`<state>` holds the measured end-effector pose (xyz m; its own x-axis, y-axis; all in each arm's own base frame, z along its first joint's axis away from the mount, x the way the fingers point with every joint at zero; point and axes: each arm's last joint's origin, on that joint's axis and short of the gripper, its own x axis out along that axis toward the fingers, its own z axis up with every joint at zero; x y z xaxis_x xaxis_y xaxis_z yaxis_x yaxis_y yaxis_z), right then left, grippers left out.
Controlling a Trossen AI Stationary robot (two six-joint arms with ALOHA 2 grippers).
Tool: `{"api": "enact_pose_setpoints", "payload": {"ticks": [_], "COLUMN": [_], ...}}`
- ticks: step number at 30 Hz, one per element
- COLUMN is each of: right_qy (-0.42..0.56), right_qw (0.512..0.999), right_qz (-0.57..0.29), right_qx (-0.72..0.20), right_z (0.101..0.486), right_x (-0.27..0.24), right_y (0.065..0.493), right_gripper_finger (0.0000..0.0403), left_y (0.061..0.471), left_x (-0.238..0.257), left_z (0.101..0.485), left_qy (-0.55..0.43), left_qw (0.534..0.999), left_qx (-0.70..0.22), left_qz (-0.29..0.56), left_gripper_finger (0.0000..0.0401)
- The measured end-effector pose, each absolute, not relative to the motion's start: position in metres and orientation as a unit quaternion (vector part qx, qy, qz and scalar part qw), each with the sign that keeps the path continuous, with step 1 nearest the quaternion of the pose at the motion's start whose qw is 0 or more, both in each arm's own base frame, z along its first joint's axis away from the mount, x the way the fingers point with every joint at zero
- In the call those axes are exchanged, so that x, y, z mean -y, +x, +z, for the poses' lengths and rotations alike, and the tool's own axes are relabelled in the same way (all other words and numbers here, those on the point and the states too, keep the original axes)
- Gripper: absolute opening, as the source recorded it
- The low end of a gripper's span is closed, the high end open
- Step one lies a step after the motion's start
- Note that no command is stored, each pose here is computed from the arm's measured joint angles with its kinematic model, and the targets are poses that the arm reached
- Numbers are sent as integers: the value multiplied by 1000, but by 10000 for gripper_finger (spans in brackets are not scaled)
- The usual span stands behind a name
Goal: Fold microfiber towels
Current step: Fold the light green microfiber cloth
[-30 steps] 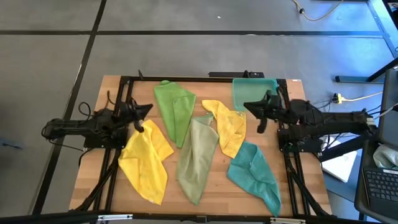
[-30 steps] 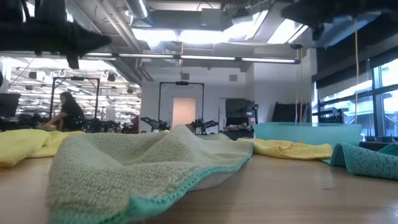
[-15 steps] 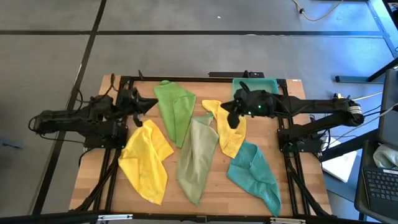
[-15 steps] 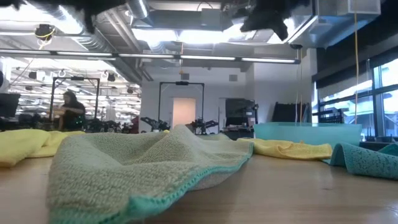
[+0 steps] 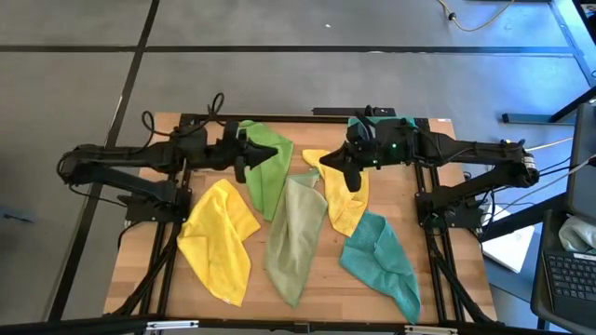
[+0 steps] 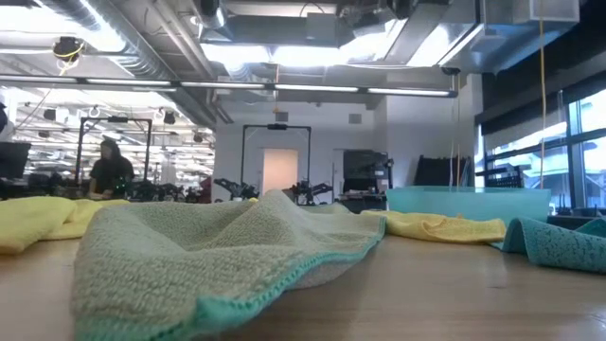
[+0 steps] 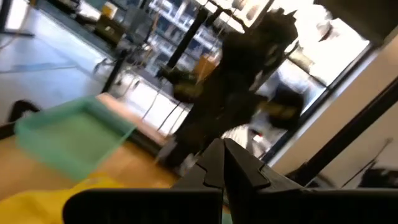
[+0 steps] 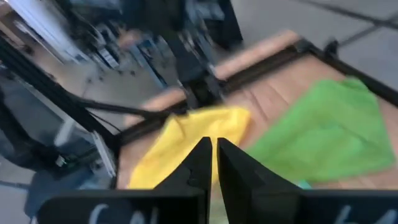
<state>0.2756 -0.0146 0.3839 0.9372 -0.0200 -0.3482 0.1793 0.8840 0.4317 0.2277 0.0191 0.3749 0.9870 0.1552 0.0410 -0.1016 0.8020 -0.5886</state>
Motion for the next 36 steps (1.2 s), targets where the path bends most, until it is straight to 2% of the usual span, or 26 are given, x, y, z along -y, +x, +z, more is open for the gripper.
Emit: {"api": "enact_pose_setpoints", "payload": {"ticks": [5,9,12,15,18,26,36], "right_qy": [233,260,268,273,298,361,414], "right_qw": [913,831,779,772,745,647,595], "right_qz": [-89,-86,-100,-73,-72,-99,-115], "right_qx": [-323,-484,-558,-570,-593,-665,-680], "right_z": [346,312,294,283,267,211,188], "right_x": [15,11,10,8,7,2,-14], "right_y": [279,272,270,275,273,240,215], "right_gripper_finger": [66,123,167,199,212,215,215], "left_y": [234,235,235,235,234,232,231], "left_x": [-18,-18,-18,-18,-17,-15,-14], "left_z": [377,376,376,373,369,356,348], "left_qy": [-306,-320,-320,-312,-309,-322,-324], "left_qw": [950,946,946,949,950,943,937], "left_qx": [37,35,33,18,-8,-84,-127], "left_qz": [47,47,44,48,49,28,37], "left_gripper_finger": [0,0,0,0,0,0,0]}}
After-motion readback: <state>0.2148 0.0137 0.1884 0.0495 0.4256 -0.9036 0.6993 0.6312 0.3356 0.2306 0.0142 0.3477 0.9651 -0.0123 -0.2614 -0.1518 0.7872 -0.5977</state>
